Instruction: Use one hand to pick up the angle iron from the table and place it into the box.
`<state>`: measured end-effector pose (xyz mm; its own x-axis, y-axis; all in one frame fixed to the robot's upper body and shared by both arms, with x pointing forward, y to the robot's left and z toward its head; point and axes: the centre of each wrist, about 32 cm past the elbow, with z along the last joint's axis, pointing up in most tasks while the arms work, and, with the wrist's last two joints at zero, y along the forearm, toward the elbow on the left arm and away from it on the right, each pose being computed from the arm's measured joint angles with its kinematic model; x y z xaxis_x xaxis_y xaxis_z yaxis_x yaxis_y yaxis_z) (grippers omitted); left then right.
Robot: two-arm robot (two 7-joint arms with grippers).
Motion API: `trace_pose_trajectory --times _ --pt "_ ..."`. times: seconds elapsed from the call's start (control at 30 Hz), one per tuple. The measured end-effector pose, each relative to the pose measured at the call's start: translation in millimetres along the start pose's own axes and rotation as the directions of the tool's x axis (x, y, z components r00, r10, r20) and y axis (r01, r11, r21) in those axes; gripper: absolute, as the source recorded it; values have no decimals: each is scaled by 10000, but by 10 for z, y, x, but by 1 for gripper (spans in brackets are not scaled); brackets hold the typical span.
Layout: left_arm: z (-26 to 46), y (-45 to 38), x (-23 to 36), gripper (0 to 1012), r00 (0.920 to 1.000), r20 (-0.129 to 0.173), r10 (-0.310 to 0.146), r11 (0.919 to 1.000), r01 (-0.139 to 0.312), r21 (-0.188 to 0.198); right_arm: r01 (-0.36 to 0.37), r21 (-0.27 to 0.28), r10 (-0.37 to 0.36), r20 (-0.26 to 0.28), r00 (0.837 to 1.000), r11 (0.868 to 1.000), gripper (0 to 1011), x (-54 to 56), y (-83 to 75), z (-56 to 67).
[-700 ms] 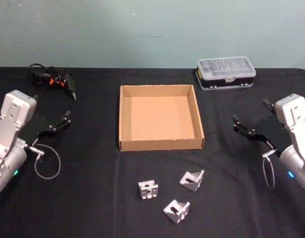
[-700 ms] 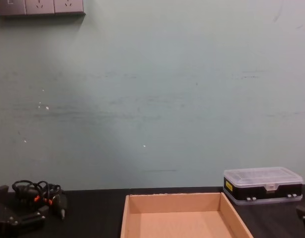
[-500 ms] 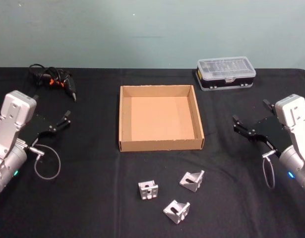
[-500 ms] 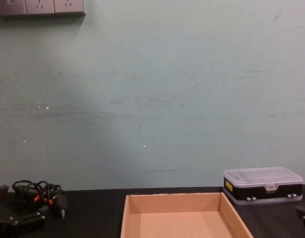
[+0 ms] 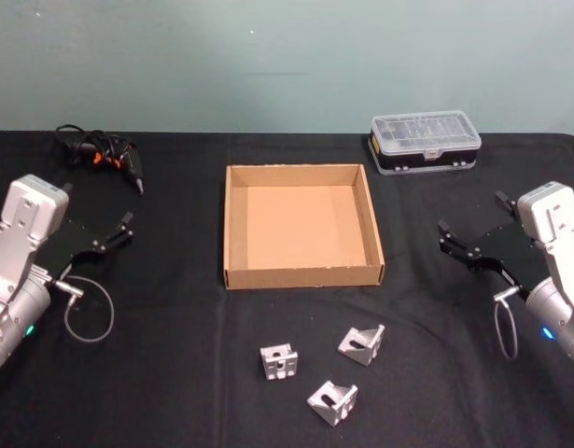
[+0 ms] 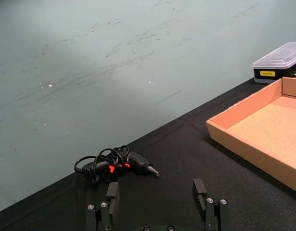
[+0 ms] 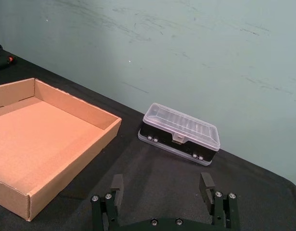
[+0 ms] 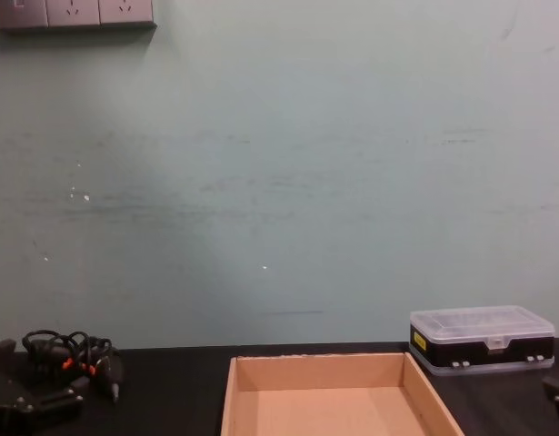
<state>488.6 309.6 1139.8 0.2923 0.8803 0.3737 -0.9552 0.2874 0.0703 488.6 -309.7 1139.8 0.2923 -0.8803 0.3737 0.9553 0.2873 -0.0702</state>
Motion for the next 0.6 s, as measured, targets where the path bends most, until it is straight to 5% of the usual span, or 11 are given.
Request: trace_pose_trajectory --times 0.6 --pt "0 0 0 1000 10000 0 0 10000 0 0 0 0 0 0 10000 10000 1004 0 0 0"
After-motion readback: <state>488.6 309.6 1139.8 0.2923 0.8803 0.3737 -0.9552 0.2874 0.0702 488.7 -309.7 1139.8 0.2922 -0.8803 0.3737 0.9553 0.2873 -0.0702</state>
